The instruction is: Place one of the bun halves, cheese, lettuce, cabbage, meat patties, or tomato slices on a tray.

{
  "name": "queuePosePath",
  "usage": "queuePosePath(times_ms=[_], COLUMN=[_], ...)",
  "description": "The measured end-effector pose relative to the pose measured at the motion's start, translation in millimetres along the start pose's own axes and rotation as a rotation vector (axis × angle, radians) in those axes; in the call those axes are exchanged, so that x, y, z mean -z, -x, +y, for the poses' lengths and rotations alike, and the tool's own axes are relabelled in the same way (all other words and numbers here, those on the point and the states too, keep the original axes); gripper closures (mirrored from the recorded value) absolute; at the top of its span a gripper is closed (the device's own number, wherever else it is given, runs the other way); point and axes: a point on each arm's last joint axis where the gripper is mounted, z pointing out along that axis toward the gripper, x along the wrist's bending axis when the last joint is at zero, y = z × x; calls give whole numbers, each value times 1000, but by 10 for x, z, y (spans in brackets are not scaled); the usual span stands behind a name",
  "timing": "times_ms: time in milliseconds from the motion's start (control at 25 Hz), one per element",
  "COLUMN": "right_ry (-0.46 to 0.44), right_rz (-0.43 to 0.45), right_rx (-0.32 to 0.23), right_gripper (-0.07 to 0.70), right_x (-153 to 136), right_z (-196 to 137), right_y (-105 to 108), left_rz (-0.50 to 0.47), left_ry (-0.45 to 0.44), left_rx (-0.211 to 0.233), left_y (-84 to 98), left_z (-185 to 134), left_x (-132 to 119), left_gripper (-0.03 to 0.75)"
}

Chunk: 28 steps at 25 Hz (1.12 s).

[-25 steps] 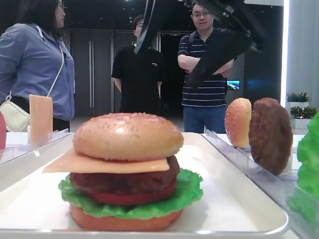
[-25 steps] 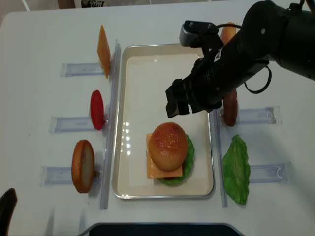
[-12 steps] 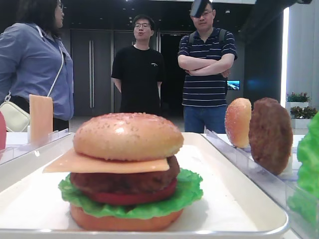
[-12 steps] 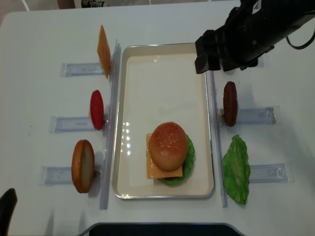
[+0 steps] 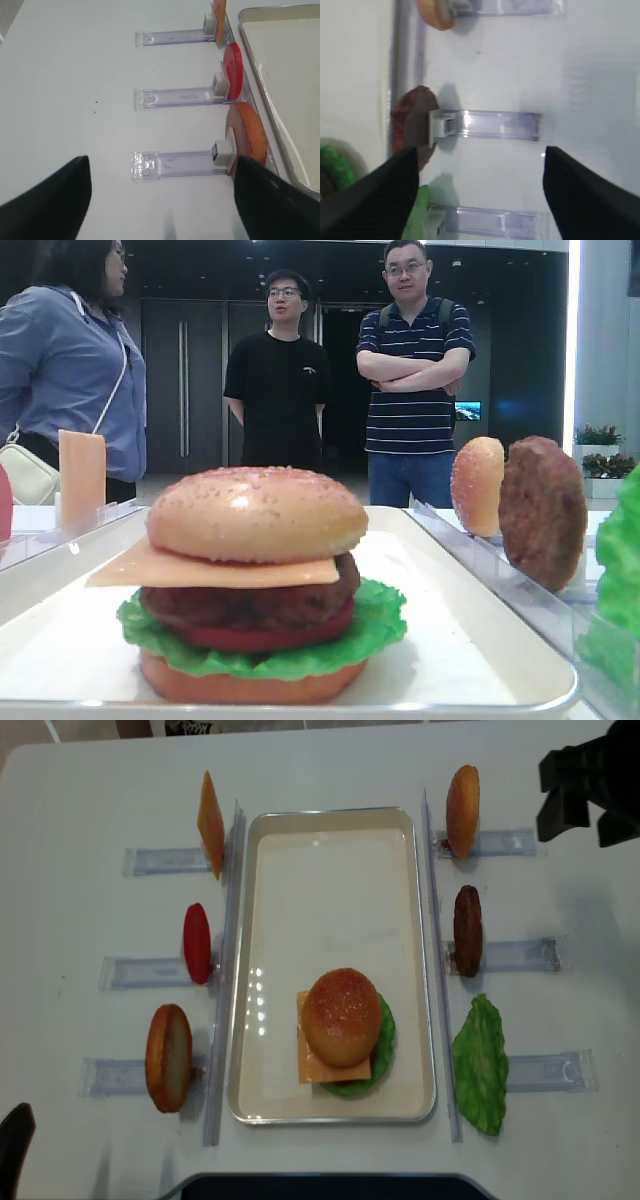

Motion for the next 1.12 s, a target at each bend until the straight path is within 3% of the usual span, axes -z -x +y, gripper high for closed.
queuePosePath(times_ms=[160,360,520,800,1120], right_ry=[-13,-34,-58,-53,-48], right_rz=[-41,-132,-184,-191,-233], right_rx=[-63,0,28,9,-7], right_gripper=[108,108,108,108,108], right_x=[60,112,123,138,255], right_z=[-11,-45,-63,-79,-560], right_y=[249,402,448,449,439], left_rz=[0,0,0,0,0], left_ry=[0,0,0,0,0], left_rx=[0,0,0,0,0], left_y=[0,0,0,0,0], left_z=[0,0,0,0,0], left_x=[0,0,0,0,0], left_gripper=[22,22,22,22,22])
